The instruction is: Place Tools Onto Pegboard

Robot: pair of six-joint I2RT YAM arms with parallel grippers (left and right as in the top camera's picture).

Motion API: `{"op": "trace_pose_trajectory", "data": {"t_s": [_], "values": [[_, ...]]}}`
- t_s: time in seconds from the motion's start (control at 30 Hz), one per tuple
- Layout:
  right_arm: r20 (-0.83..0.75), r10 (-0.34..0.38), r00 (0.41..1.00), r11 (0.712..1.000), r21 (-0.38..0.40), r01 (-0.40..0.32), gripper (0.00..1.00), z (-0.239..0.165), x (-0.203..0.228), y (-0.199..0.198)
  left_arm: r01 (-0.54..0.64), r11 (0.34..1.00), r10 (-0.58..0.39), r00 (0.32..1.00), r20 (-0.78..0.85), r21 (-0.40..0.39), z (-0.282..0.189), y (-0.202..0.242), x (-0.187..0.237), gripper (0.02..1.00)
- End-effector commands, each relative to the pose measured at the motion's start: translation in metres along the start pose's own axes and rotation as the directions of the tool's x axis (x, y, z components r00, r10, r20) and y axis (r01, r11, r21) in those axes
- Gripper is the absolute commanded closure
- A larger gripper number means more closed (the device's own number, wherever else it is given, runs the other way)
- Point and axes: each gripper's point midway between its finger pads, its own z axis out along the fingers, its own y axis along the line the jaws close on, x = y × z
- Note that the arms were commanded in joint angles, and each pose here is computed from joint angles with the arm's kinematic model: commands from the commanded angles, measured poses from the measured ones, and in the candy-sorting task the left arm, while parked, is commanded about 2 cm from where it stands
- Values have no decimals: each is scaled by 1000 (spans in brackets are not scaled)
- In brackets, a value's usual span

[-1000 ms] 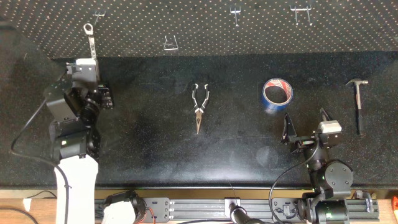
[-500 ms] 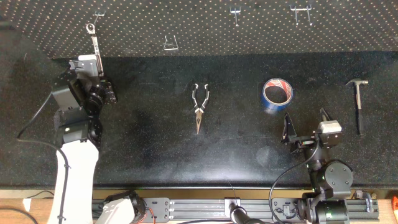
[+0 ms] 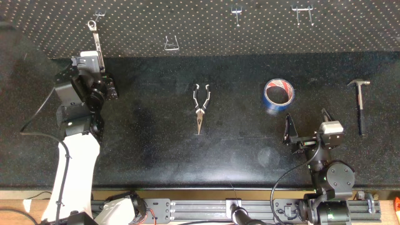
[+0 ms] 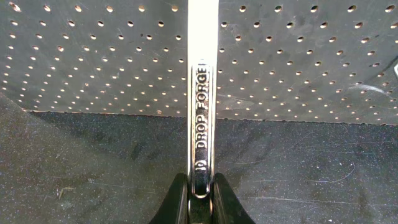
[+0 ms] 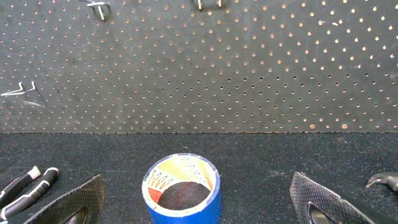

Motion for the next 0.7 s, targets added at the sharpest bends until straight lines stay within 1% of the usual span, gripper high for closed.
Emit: {"op": "trace_pose_trajectory", "data": {"t_s": [0.03,0.23,0.33,0.37,0.4,0.43,0.47,0.5,0.6,0.67,0.7], "values": [[0,15,1000,1000,0,-15,25,0,1,-1,1,1000,-1,1000,-16,5,10,1,3,989],[0,14,1000,1000,0,-14,25,0,1,-1,1,1000,-1,1000,-12,4,20,3,-8,991],[0,14,1000,1000,0,-14,25,0,1,-1,1,1000,-1,1000,-14,4,24,4,-10,844],[0,15,1000,1000,0,-15,27,0,1,-1,1,1000,-1,1000,-14,4,24,4,-10,763],[0,14,1000,1000,0,-14,25,0,1,-1,1,1000,-1,1000,-15,4,24,4,-10,592],[0,14,1000,1000,0,-14,25,0,1,-1,1,1000,-1,1000,-15,4,24,4,-10,459],[0,15,1000,1000,0,-15,27,0,1,-1,1,1000,-1,1000,-15,0,24,5,-10,226],[0,15,1000,1000,0,-15,27,0,1,-1,1,1000,-1,1000,-15,0,24,5,-10,25],[0,15,1000,1000,0,-15,25,0,1,-1,12,1000,-11,999,-40,7,15,2,-11,23],[0,14,1000,1000,0,-14,25,0,1,-1,-6,999,9,997,-81,45,-9,-17,-17,23],[0,14,1000,1000,0,-14,25,0,1,-1,-27,996,35,995,-98,84,-27,-35,-22,23]]}}
